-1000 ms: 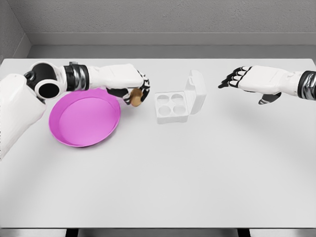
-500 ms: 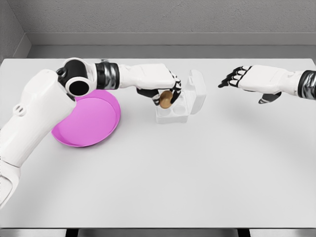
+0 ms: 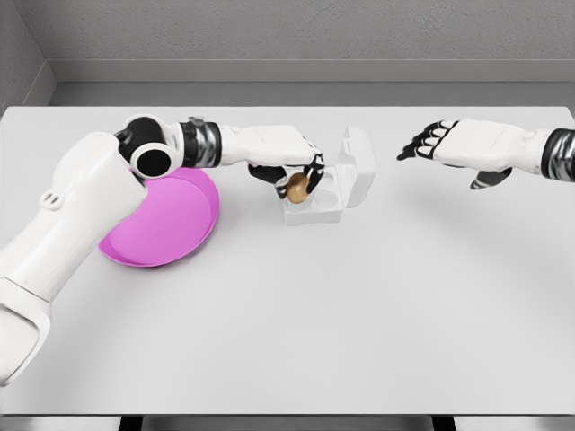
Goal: Pack egg into the box and close the box lid
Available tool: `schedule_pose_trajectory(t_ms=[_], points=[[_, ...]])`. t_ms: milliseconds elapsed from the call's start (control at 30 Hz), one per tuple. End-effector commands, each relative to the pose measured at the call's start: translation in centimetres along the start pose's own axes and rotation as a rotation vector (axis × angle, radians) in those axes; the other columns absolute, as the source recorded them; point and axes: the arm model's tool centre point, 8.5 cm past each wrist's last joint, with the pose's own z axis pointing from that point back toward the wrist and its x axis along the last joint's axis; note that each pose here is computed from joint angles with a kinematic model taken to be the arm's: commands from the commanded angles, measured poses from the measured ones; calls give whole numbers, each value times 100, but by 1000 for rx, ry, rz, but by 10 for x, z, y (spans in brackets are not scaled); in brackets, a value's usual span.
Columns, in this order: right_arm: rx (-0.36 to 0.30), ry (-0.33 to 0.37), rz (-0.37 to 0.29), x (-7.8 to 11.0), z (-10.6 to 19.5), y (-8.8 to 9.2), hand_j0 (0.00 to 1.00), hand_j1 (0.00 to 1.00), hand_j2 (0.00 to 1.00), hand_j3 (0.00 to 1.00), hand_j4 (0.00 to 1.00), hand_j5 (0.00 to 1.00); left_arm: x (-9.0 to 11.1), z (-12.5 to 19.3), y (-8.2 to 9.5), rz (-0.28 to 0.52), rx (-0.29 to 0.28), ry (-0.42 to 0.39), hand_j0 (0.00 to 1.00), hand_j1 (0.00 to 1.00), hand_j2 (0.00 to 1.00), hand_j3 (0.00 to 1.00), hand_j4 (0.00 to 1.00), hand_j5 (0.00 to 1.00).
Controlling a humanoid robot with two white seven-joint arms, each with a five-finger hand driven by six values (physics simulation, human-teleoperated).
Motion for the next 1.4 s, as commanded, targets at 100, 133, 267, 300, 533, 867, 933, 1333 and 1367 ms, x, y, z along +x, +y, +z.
schedule_pose_trajectory(t_ms=[100,133,267,300,533,867,933,1333,1367], points=[[1,6,-4,-1,1,1,100,100,100,100,100,100,1,-3,0,7,3,-3,32,32,32,32,32,32],[3,9,-7,-2,1,2,100,100,100,100,100,100,2,-4,1,7,5,-6,33,33,33,33,33,33],[3,8,-8,-2,0,2,100,100,100,100,100,100,-1,-6,-3,20,-2,1,34,34,34,34,34,34],[6,9,-9,-3,0,2,100,100,100,100,100,100,0,-11,-5,29,-5,-1,34,34,34,34,34,34],[4,11,-9,-3,1,2,100,100,100,100,100,100,-7,-10,-10,35,-20,21,35,35,35,35,35,35],[2,9,-6,-3,1,1,100,100,100,100,100,100,-7,-10,-9,39,-14,21,43,43,43,43,43,43],[3,8,-6,-3,0,1,100,100,100,100,100,100,-7,-9,-8,38,-13,21,47,47,47,47,47,47],[-9,9,4,-3,1,-5,100,100,100,100,100,100,-17,1,-12,58,-12,49,83,83,83,83,83,83],[-7,9,3,-3,1,-5,100,100,100,100,100,100,-18,2,-12,58,-12,51,88,88,88,88,88,88]])
